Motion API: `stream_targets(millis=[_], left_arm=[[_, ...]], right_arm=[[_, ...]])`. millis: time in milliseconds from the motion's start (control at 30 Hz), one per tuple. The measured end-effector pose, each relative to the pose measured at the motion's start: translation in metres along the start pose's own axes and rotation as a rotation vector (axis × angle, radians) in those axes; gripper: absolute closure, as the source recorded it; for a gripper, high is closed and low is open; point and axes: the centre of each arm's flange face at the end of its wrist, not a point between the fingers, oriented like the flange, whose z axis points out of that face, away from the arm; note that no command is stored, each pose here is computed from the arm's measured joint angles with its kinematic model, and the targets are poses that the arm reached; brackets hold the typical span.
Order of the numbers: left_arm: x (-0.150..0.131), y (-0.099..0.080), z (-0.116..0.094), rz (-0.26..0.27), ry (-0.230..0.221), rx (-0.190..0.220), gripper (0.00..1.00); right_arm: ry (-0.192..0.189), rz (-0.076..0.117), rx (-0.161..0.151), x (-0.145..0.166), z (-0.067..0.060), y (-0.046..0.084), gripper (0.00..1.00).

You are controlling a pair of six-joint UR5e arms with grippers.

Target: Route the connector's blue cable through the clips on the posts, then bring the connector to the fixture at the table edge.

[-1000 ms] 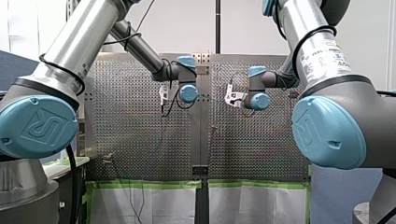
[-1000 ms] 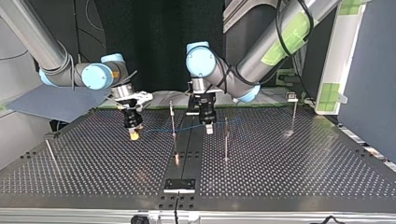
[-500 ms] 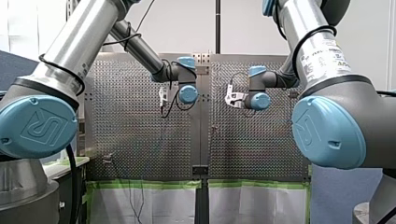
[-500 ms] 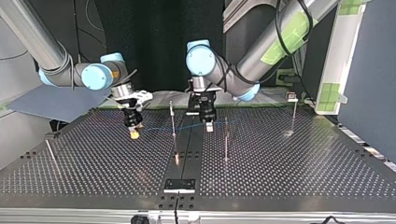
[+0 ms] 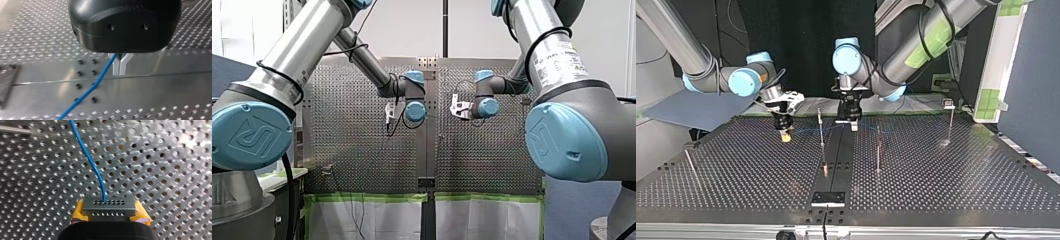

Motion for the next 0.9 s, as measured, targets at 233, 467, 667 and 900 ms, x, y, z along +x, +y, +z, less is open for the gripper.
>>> stream_targets(millis=[233,467,667,900], left_arm=[[0.017,-0.008,-0.009,-0.001,0.012,0.016,1.0],[0.03,-0.007,-0.019,0.001,0.019,0.025,1.0],[0.04,-0.006,-0.029,-0.001,0.027,0.035,1.0],[0.045,-0.008,-0.037,-0.002,0.034,0.048,1.0]], right_arm=[[-0.034,-0.019,0.008,-0.007,-0.005,-0.011,1.0],[-0.056,-0.024,0.003,-0.022,-0.014,-0.012,1.0],[-0.076,-0.031,0.001,-0.032,-0.022,-0.012,1.0],[-0.089,-0.035,-0.001,-0.043,-0.033,-0.014,1.0]])
